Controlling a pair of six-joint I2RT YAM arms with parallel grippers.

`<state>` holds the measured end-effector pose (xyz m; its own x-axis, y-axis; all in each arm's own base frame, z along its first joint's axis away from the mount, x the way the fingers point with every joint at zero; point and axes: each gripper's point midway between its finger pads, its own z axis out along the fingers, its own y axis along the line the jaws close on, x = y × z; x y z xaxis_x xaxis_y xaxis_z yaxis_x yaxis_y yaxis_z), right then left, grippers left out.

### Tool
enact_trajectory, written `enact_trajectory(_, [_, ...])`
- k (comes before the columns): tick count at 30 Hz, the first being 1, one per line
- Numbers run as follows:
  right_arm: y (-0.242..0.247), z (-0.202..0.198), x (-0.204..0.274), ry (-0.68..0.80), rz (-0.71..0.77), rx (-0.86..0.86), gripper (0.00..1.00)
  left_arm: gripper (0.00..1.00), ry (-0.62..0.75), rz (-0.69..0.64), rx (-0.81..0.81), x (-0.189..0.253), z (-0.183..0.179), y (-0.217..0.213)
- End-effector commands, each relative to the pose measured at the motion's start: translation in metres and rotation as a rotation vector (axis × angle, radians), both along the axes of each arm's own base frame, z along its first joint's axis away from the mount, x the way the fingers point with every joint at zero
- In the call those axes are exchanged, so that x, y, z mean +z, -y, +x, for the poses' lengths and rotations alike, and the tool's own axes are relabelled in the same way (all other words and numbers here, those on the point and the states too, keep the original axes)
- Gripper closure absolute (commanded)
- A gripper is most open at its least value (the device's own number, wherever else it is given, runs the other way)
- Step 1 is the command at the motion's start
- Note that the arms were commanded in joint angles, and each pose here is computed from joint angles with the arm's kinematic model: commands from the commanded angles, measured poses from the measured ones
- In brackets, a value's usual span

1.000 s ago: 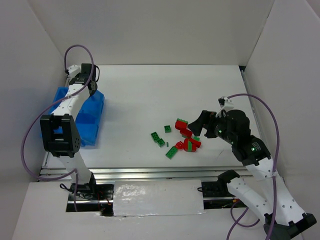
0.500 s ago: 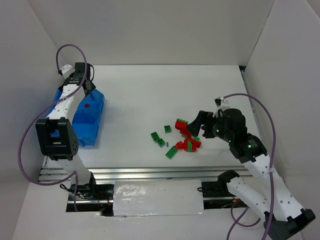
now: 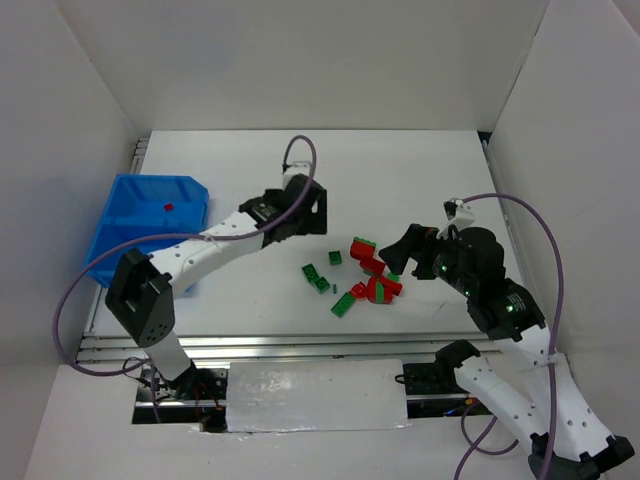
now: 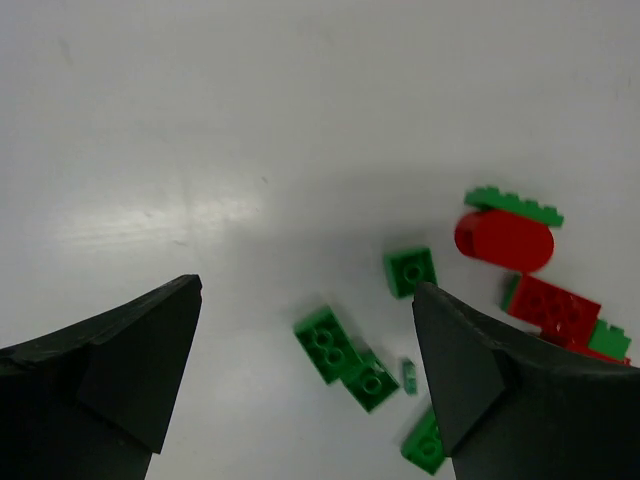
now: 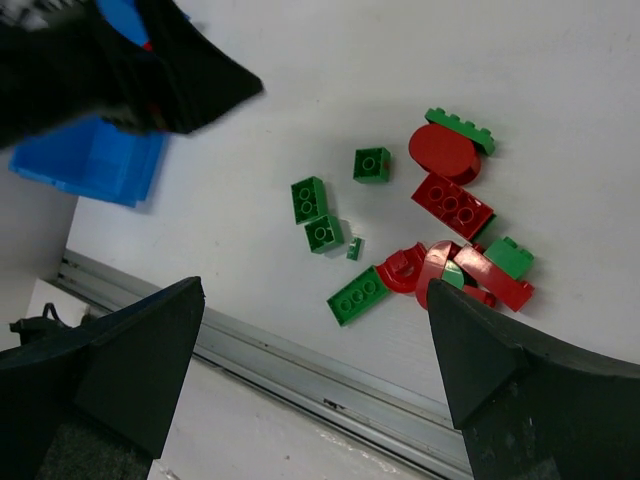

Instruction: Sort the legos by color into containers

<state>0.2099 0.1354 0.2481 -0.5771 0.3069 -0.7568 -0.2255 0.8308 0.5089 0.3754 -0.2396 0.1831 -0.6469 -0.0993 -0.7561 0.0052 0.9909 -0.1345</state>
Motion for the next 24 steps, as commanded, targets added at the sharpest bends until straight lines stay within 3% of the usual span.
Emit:
enact_trajectory(1, [0.002,-0.001,0.02,0.056,0.028,-0.017,0.0,0.0,-0.111,-0.032,-0.001,-0.036,-0.028,0.025])
enact_trajectory(4, [-0.002,-0.002,0.014,0.04,0.037,0.002,0.0,0.0,-0.094,0.024,0.082,-0.049,-0.04,0.036])
enact_trajectory(9, [-0.005,-0.006,0.011,0.029,0.041,0.022,0.0,0.0,-0.203,0.022,0.302,-0.092,-0.057,0.03])
enact_trajectory(15, [-0.003,-0.009,0.009,0.034,0.026,0.027,0.0,0.02,-0.259,-0.011,0.389,-0.122,-0.063,0.033])
enact_trajectory(24, [-0.003,-0.01,0.008,0.037,0.017,0.041,0.01,0.15,-0.308,-0.028,0.398,-0.154,-0.069,0.038])
